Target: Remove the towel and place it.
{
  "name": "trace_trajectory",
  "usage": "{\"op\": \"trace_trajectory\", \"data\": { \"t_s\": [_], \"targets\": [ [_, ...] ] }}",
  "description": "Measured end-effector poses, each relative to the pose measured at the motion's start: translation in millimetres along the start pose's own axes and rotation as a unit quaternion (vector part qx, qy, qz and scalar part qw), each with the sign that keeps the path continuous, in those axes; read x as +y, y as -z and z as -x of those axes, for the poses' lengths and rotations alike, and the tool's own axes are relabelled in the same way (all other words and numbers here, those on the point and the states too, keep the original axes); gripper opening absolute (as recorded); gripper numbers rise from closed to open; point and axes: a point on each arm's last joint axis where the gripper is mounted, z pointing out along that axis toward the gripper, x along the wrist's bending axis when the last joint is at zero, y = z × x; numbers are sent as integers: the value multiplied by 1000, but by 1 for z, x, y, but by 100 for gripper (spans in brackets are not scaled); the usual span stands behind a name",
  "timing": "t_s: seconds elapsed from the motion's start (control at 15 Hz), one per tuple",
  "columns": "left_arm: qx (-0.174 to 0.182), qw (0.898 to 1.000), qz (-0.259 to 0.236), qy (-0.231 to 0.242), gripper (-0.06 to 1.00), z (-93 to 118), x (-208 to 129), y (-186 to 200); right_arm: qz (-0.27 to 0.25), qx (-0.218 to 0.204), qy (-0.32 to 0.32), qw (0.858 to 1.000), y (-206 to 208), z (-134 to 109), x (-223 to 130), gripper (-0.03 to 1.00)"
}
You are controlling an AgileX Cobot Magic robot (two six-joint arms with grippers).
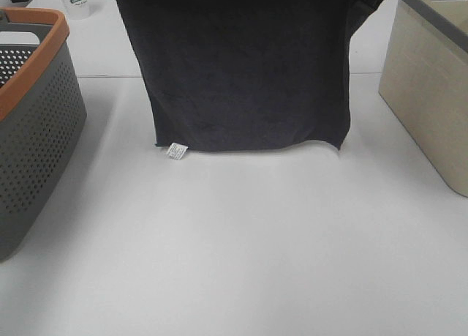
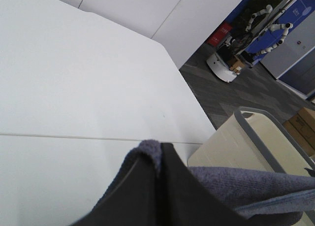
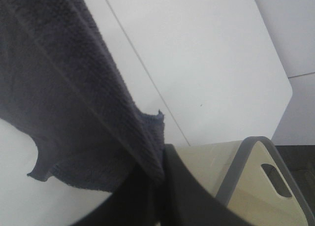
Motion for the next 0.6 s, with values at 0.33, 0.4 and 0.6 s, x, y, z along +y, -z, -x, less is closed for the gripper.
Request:
{"op": "trace_trajectory", "data": {
  "t_s": [0.33, 0.4, 0.6],
  "targets": [
    [-23, 998, 48, -46, 0, -4, 34, -49, 121, -93, -99, 983, -25, 47, -9, 2],
    [-33, 996, 62, -62, 0, -2, 47, -61, 132, -105, -109, 980, -35, 57, -9, 2],
    [2, 990, 43, -132, 0, -2, 47, -87, 104, -89, -154, 979, -65, 65, -16, 2]
  ]
}}
